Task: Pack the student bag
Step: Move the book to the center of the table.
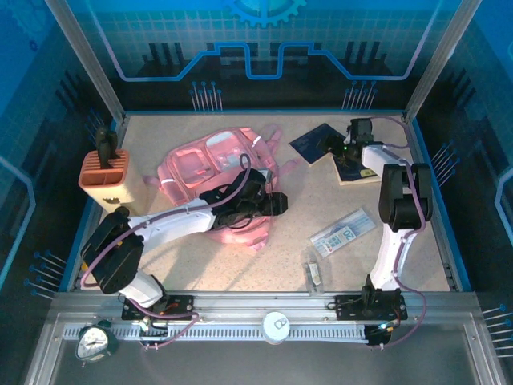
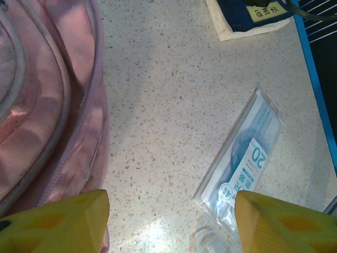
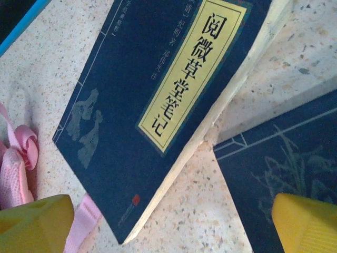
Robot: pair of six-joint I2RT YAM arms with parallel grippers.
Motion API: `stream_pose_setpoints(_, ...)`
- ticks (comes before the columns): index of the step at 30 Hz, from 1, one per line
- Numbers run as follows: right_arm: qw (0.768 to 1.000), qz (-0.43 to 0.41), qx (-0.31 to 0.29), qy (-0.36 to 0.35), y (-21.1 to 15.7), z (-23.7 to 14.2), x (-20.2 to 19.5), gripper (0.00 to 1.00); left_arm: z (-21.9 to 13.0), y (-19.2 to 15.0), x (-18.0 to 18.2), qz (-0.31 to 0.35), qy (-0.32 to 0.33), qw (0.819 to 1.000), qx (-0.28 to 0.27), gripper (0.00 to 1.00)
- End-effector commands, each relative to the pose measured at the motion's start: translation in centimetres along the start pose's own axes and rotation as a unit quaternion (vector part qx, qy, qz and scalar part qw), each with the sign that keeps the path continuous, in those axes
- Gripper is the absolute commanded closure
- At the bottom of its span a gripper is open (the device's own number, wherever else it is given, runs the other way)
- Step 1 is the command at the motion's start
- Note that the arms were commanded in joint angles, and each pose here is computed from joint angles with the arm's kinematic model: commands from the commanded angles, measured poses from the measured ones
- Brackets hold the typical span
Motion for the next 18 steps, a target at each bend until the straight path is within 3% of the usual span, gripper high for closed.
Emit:
stream_pose_setpoints(1,0.999,0.009,0.037,0.0,-1.3,1.0,-0.9,0.03,0.2,0.6,-0.8,0.005,-0.001,1.0,-0.011,0.35)
stream_pose_setpoints(10,0.994,0.042,0.087,0.055,-6.6,0.9,0.3,0.01,-0.4,0.8,-0.4,0.002,0.009,1.0,-0.019,0.34)
stream_pose_setpoints(18,0.989,0.016,0.129,0.078,-12.7,-2.4,2.3,0.01,-1.8,1.2,-0.1,0.002,0.012,0.999,-0.04,0.34)
Point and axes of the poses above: each hand's point on the last joint's axis, 136 mm out from that joint toward the fingers, its own z axis out along the fingers, its own x axis along the line the jaws close on, y = z × x, the point moved 1 cm from there along -z, back along the fingers, and after that the axes turned 14 degrees about -z, right-handed, at the moved point
